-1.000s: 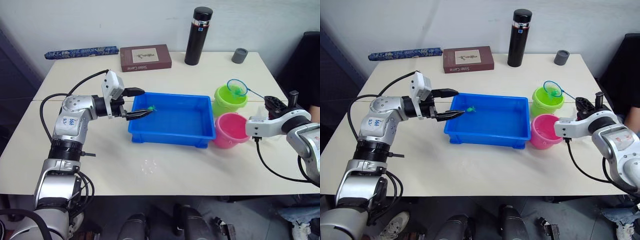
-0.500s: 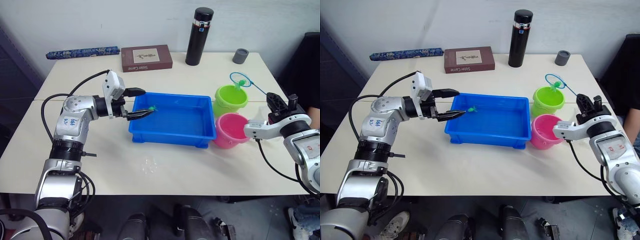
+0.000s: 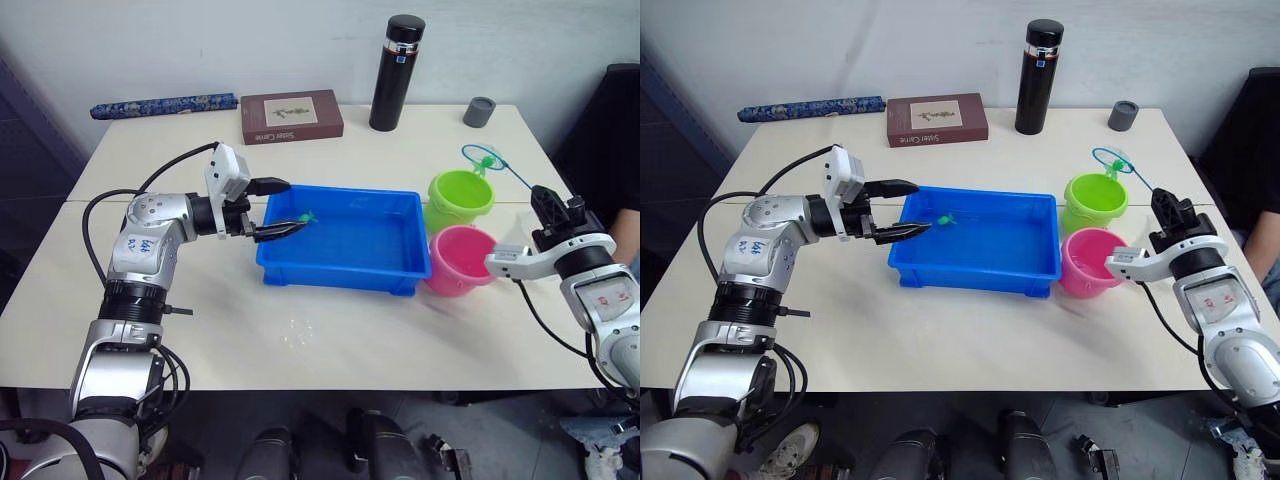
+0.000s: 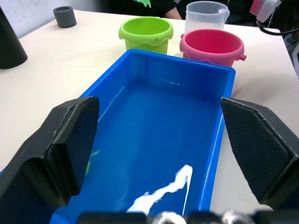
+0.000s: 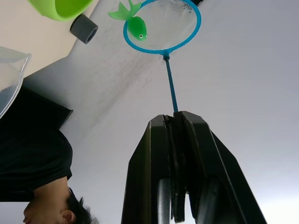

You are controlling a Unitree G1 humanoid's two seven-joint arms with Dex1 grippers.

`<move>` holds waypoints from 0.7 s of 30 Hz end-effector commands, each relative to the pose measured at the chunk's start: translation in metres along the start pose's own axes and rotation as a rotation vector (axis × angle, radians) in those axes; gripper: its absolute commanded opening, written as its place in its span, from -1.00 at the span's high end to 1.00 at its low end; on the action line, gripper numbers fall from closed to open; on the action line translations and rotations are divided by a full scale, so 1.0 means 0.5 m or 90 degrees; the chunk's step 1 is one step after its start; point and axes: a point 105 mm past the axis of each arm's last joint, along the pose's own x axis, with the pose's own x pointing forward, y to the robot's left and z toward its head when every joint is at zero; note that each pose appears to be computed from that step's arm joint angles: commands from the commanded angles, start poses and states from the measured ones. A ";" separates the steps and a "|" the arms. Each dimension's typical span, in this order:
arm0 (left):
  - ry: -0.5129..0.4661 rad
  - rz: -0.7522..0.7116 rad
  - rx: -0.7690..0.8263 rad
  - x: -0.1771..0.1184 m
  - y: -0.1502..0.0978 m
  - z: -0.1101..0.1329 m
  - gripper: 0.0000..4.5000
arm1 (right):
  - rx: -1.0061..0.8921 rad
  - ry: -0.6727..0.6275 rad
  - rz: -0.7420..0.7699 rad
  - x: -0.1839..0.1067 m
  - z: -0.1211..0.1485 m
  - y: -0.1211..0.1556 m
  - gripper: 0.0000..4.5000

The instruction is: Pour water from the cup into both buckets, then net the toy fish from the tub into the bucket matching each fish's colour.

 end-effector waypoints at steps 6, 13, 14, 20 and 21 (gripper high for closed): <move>-0.019 0.009 0.028 -0.012 0.003 0.029 -0.98 | -0.011 0.010 -0.021 0.001 -0.003 -0.004 1.00; -0.017 0.011 0.027 -0.015 0.003 0.028 -0.98 | 0.006 0.004 -0.015 -0.005 0.009 0.004 1.00; -0.017 0.012 0.027 -0.016 0.003 0.028 -0.98 | 0.006 0.000 -0.010 -0.006 0.011 0.007 1.00; -0.014 0.013 0.026 -0.019 0.002 0.027 -0.98 | 0.010 -0.001 -0.006 -0.010 0.014 0.014 1.00; -0.014 0.014 0.026 -0.019 0.002 0.027 -0.98 | 0.014 0.008 -0.008 -0.009 0.008 0.013 1.00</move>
